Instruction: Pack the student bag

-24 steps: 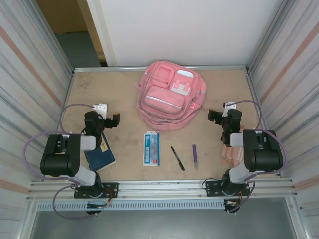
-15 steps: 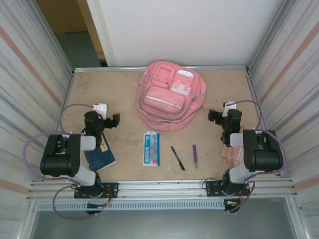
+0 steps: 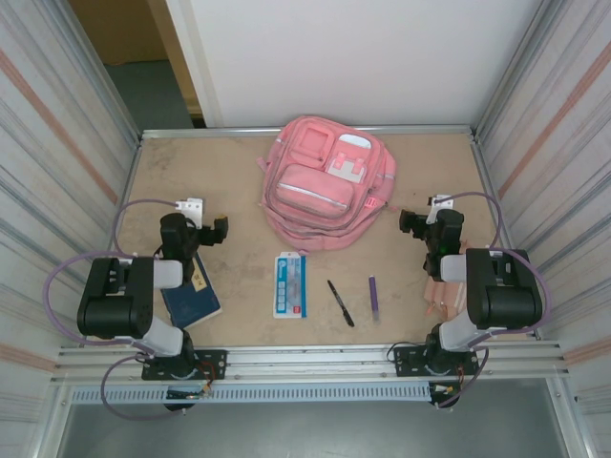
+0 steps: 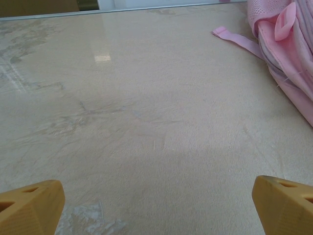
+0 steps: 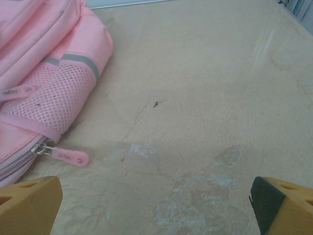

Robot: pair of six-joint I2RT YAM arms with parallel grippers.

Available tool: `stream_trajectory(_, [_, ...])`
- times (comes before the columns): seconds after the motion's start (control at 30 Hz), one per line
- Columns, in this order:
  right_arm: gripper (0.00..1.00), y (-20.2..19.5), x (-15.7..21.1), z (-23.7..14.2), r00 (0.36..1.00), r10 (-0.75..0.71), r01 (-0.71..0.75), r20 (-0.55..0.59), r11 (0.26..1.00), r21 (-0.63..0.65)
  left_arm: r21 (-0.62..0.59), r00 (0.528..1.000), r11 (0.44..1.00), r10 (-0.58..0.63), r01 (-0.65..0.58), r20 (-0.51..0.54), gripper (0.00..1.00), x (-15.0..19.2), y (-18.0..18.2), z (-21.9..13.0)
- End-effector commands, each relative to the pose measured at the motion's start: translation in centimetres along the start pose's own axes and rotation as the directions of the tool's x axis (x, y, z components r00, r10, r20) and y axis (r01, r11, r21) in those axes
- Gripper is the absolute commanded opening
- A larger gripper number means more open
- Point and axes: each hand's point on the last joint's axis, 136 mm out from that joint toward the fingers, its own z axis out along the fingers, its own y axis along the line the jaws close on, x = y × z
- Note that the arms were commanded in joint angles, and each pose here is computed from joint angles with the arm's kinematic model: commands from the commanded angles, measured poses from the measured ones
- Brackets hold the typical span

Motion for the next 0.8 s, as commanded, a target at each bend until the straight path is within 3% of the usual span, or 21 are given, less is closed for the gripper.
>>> stream_trajectory(0.0, [0.99, 0.4, -0.8, -0.1, 1.000, 0.023, -0.022, 0.019, 0.998, -0.058, 0.008, 1.000, 1.000, -0.010, 0.010, 0.025, 0.99, -1.1, 0.1, 0.3])
stream_trajectory(0.27, [0.99, -0.1, -0.6, 0.0, 0.999, 0.039, -0.038, 0.012, 0.999, -0.038, 0.009, 1.000, 1.000, -0.008, 0.008, 0.027, 0.99, -1.1, 0.0, 0.2])
stream_trajectory(0.47, [0.99, -1.1, -2.9, -2.2, 0.997, 0.073, -0.073, 0.010, 0.997, 0.030, 0.063, 0.999, 0.997, 0.043, -0.045, 0.029, 0.99, -2.7, -1.2, -0.2])
stream_trajectory(0.6, [0.99, -0.6, -4.2, -3.8, 0.991, 0.132, -0.132, 0.028, 0.991, 0.005, -0.056, 0.996, 0.996, 0.076, -0.073, 0.047, 0.99, -4.7, -1.3, -2.8])
stream_trajectory(0.7, [0.99, 0.6, -4.5, -4.3, 0.979, 0.186, -0.187, -0.080, 0.982, -0.004, -0.176, 0.998, 0.984, -0.002, 0.013, 0.067, 0.99, -7.3, -0.5, -5.3])
stream_trajectory(0.77, [0.99, 2.3, -4.5, -4.6, 0.974, 0.169, -0.175, -0.148, 0.984, -0.029, -0.306, 0.993, 0.945, -0.100, 0.113, 0.057, 0.99, -8.9, 0.3, -7.3])
